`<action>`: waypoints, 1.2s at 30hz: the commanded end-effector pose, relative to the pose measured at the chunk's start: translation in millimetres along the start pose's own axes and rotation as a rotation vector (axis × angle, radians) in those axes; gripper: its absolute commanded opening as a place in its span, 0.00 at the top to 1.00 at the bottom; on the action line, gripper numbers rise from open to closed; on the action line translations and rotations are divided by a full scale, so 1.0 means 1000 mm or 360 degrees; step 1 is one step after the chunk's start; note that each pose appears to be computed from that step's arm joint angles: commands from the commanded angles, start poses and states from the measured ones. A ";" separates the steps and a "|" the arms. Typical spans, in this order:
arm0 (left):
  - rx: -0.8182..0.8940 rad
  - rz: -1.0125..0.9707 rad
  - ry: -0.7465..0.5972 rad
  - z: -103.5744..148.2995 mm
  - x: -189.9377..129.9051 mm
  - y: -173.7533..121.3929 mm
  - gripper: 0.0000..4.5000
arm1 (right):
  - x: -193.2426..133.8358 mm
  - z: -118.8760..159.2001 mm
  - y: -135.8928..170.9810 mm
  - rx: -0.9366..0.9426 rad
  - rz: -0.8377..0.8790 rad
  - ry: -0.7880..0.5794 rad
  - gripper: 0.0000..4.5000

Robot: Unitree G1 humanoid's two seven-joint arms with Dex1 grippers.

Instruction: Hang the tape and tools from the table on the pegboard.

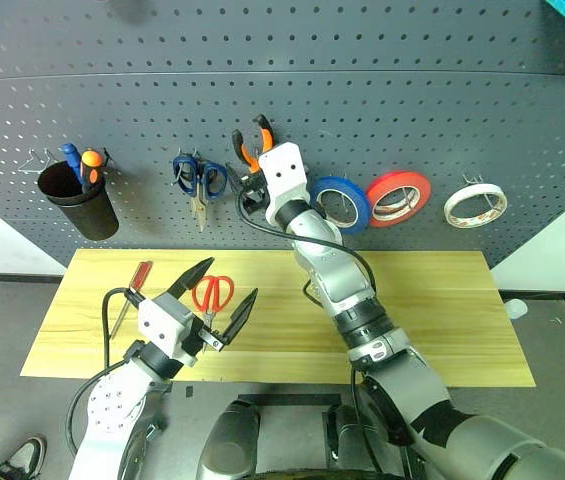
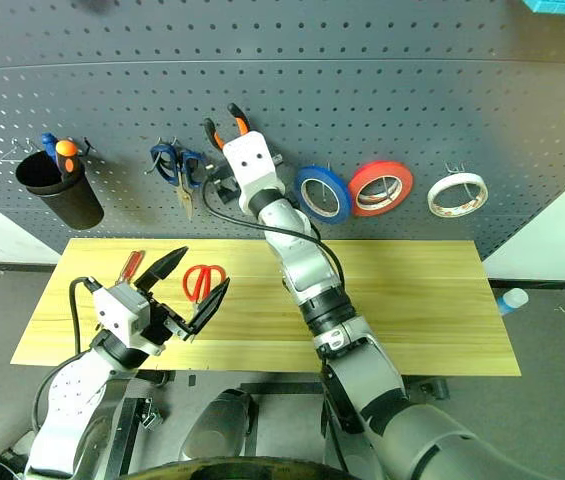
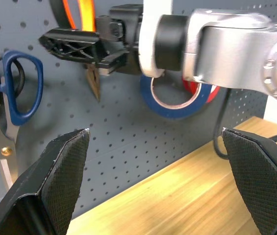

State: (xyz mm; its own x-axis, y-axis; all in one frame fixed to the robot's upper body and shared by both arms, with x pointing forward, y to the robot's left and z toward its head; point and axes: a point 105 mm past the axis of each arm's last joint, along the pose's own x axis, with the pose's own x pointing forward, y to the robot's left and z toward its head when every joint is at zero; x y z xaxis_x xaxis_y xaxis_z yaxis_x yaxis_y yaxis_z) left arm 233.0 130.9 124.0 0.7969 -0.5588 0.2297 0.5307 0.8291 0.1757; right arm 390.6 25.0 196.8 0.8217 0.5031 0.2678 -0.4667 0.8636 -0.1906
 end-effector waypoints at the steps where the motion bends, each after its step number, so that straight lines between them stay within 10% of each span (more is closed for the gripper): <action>1: 0.0039 -0.0011 -0.0069 0.008 0.002 0.000 0.00 | -0.004 0.021 0.002 0.0025 -0.0004 -0.0099 0.01; 36: -0.0072 -0.0017 -0.0021 -0.002 0.009 0.010 0.00 | -0.093 0.009 -0.011 0.0035 0.0025 -0.0014 0.01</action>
State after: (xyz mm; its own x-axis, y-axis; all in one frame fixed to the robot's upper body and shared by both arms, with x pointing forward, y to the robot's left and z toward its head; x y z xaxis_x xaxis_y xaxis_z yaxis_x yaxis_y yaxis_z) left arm 246.5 129.7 118.7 0.7801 -0.5841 0.2239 0.5677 0.8114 0.1389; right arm 328.0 -31.6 161.5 0.8502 0.4909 0.1901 -0.4638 0.8694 -0.1706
